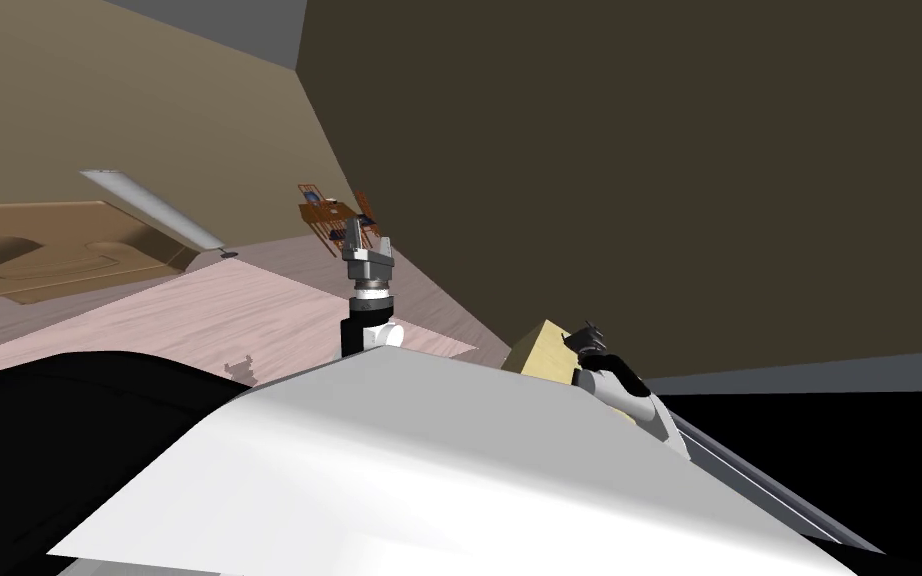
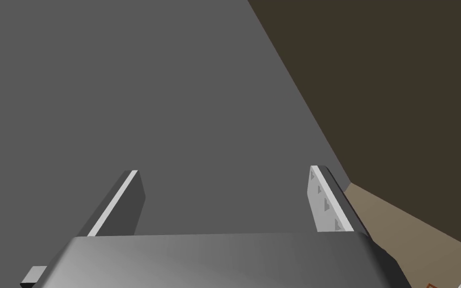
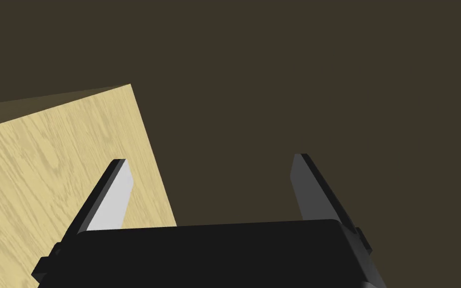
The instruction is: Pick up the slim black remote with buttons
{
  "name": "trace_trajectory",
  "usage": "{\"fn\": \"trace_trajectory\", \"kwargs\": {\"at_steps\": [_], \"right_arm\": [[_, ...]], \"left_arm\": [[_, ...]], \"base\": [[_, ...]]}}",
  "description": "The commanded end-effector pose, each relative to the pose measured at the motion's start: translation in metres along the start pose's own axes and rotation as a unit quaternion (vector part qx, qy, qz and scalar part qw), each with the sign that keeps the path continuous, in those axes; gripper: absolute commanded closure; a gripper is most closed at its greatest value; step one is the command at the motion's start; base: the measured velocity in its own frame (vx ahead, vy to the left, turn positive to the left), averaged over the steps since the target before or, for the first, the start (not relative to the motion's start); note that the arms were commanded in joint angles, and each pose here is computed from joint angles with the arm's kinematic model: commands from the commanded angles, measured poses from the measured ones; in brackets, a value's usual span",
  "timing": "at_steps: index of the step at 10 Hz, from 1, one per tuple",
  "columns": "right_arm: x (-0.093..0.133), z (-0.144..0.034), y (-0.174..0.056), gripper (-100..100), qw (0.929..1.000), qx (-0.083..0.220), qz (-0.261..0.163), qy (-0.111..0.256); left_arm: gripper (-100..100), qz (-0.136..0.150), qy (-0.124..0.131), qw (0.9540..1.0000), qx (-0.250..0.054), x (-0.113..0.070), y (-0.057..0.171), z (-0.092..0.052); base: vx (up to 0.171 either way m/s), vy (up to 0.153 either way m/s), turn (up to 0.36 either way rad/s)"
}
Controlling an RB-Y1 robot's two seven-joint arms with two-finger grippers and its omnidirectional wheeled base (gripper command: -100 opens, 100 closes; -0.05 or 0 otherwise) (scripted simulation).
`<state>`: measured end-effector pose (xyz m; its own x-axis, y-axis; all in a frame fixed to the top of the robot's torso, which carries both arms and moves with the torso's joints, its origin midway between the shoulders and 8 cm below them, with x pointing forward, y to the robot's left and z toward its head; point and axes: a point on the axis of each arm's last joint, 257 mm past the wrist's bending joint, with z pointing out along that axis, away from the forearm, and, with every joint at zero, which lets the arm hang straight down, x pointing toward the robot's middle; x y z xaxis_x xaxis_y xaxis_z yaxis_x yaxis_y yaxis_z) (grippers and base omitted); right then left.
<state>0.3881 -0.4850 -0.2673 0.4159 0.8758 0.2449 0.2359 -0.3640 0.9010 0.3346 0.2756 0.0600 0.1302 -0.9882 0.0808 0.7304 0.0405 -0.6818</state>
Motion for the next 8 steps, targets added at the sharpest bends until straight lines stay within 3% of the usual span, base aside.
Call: {"fn": "trace_trajectory", "kwargs": {"at_steps": [1, 2, 3, 5, 6, 7, 8], "right_arm": [[-0.032, 0.002, -0.019, -100, 0.9985, 0.032, 0.029, -0.034], [-0.038, 0.001, -0.028, -100, 0.9974, 0.048, 0.029, -0.044], [-0.061, 0.003, -0.035, -100, 0.9943, 0.062, 0.056, -0.067], [-0.068, 0.001, -0.046, -100, 0.9919, 0.082, 0.057, -0.079], [-0.093, 0.001, -0.057, -100, 0.9854, 0.102, 0.085, -0.107], [-0.097, -0.001, -0.064, -100, 0.9833, 0.113, 0.086, -0.114], [-0.117, -0.003, -0.070, -100, 0.9760, 0.126, 0.114, -0.137]], "left_arm": [[0, 0.000, 0.000, 1.0000, 0.000, 0.000, 0.000, 0.000], [0, 0.000, 0.000, 1.0000, 0.000, 0.000, 0.000, 0.000], [0, 0.000, 0.000, 1.0000, 0.000, 0.000, 0.000, 0.000], [0, 0.000, 0.000, 1.0000, 0.000, 0.000, 0.000, 0.000], [0, 0.000, 0.000, 1.0000, 0.000, 0.000, 0.000, 0.000], [0, 0.000, 0.000, 1.0000, 0.000, 0.000, 0.000, 0.000], [0, 0.000, 0.000, 1.0000, 0.000, 0.000, 0.000, 0.000]], "base": [[0.111, -0.003, -0.054], [0.097, 0.006, -0.016], [0.118, 0.015, -0.060], [0.064, 0.010, -0.012], [0.077, -0.002, -0.066], [0.082, 0.007, -0.033], [0.097, 0.000, -0.074]]}}
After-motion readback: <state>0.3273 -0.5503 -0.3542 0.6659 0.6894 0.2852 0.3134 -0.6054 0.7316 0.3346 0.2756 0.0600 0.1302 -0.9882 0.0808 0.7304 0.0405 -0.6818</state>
